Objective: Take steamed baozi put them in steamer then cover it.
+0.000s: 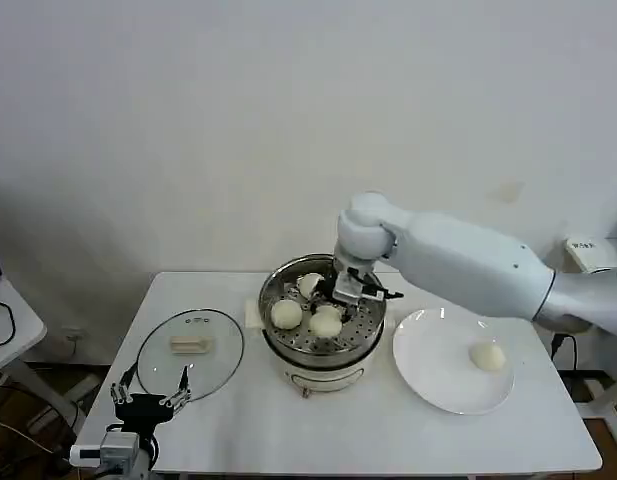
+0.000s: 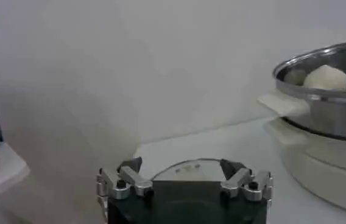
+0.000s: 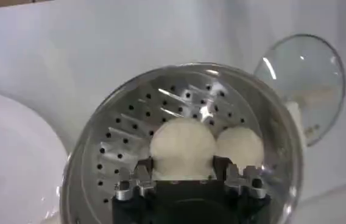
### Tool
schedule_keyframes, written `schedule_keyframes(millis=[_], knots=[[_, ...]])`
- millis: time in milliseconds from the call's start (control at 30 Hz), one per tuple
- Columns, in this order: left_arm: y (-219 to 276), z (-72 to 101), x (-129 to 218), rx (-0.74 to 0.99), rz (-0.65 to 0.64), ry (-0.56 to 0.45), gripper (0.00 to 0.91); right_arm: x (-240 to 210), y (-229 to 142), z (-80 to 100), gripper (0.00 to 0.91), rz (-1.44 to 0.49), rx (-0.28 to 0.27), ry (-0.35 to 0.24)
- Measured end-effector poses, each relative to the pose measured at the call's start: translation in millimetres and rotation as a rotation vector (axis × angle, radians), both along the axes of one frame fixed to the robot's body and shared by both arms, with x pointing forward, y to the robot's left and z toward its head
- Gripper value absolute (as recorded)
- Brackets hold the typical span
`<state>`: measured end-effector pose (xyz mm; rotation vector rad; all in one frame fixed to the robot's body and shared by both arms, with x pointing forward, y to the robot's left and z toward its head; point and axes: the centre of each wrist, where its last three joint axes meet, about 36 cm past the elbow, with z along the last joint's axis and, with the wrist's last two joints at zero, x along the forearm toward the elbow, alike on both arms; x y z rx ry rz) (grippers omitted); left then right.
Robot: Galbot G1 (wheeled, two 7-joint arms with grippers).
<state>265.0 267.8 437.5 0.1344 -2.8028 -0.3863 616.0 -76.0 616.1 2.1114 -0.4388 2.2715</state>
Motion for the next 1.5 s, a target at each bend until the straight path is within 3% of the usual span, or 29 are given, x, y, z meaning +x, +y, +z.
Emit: schedule_keyframes(millis=[367, 400, 433, 667, 1100, 1300, 1500], knots=[[0.3, -5.5, 3.3, -0.007, -0.001, 0.008, 0.907, -1.1, 5.4, -17.7, 0.675, 0.003, -0.003, 0.02], [0.2, -5.9, 3.5, -0.008, -0.001, 0.008, 0.907, -0.3, 4.9, -18.9, 0.736, 0.0, -0.004, 0.021], [0.2, -6.2, 3.6, -0.008, -0.001, 0.009, 0.907, 0.4, 4.0, -19.7, 0.907, -0.004, -0.003, 0.021], [0.7, -7.4, 3.8, -0.008, -0.001, 0.011, 0.907, 3.7, 3.5, -20.1, 0.907, -0.02, 0.008, 0.015], [-1.8, -5.5, 5.5, -0.011, -0.011, 0.003, 0.907, 13.1, -19.6, 8.2, 0.907, -0.097, 0.04, -0.024], [-6.8, -4.2, 8.1, -0.016, -0.027, -0.005, 0.907, 14.1, -55.3, 25.4, 0.907, -0.194, 0.063, -0.03], [-10.6, -5.0, 11.5, -0.02, -0.053, -0.004, 0.907, 8.7, -107.8, 40.9, 0.907, -0.354, 0.13, -0.019]])
